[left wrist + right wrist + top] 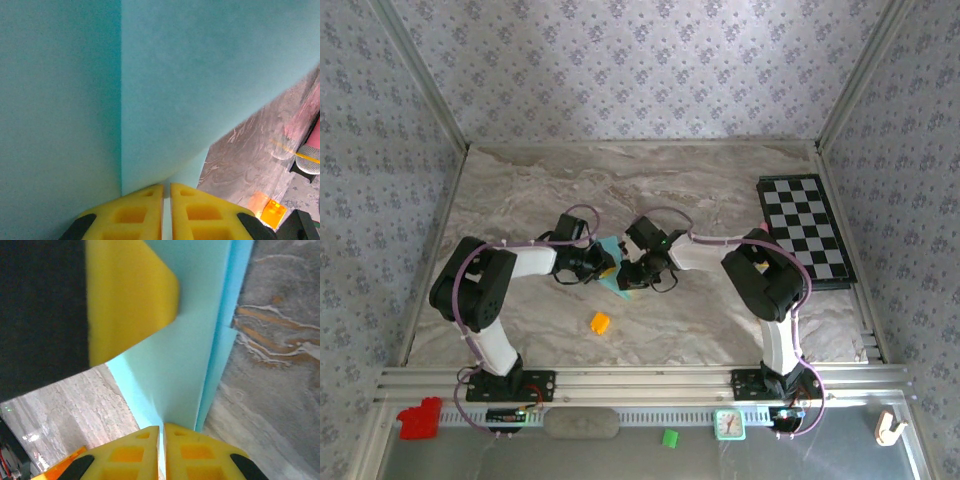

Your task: Fold a paper plane with a square sheet of paper (pick it up from the middle)

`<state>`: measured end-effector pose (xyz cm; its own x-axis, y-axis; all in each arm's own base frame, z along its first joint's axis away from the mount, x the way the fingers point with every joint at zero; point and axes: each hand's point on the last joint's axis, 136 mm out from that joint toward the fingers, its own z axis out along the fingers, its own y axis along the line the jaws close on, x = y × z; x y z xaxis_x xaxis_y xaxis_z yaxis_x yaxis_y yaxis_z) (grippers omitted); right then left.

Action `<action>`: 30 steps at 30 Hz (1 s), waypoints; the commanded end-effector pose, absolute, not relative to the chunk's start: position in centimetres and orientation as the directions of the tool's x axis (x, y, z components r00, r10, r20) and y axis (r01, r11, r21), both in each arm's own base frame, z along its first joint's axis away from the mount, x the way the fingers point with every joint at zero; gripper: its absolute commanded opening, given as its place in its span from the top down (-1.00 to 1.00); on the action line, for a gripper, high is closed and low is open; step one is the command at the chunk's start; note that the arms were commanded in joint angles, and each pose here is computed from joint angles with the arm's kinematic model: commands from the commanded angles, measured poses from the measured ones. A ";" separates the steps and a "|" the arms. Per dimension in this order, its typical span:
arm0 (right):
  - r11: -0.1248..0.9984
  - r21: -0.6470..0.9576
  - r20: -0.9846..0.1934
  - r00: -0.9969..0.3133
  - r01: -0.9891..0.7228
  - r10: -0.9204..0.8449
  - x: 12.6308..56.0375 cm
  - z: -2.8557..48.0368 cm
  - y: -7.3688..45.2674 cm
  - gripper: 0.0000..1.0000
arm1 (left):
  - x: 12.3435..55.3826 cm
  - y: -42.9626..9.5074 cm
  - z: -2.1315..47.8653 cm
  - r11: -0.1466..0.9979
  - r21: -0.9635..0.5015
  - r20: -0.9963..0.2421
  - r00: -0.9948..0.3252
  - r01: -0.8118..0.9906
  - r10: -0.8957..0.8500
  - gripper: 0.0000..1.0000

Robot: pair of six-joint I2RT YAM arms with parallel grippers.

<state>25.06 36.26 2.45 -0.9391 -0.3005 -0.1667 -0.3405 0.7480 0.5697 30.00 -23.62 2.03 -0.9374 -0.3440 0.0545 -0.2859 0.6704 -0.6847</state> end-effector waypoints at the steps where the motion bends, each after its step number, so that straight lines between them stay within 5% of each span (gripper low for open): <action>1: 0.793 0.533 -0.103 -0.953 -0.295 -0.285 24.5 0.5 34.9 0.78 | 29.7 -23.2 1.2 0.691 -0.652 0.078 -0.934 -0.313 -0.349 0.73; 30: 0.761 0.520 -0.067 -0.906 -0.388 -0.417 22.1 0.2 31.6 0.80 | 32.5 -24.2 6.0 0.617 -0.778 -0.086 -0.952 -0.120 -0.294 0.63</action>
<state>24.22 33.83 1.96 -0.9074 -0.3862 -0.1656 -0.4086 0.7191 0.5621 32.23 -23.35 5.05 -0.9420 -0.3324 -0.0461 -0.1885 0.6380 -0.7466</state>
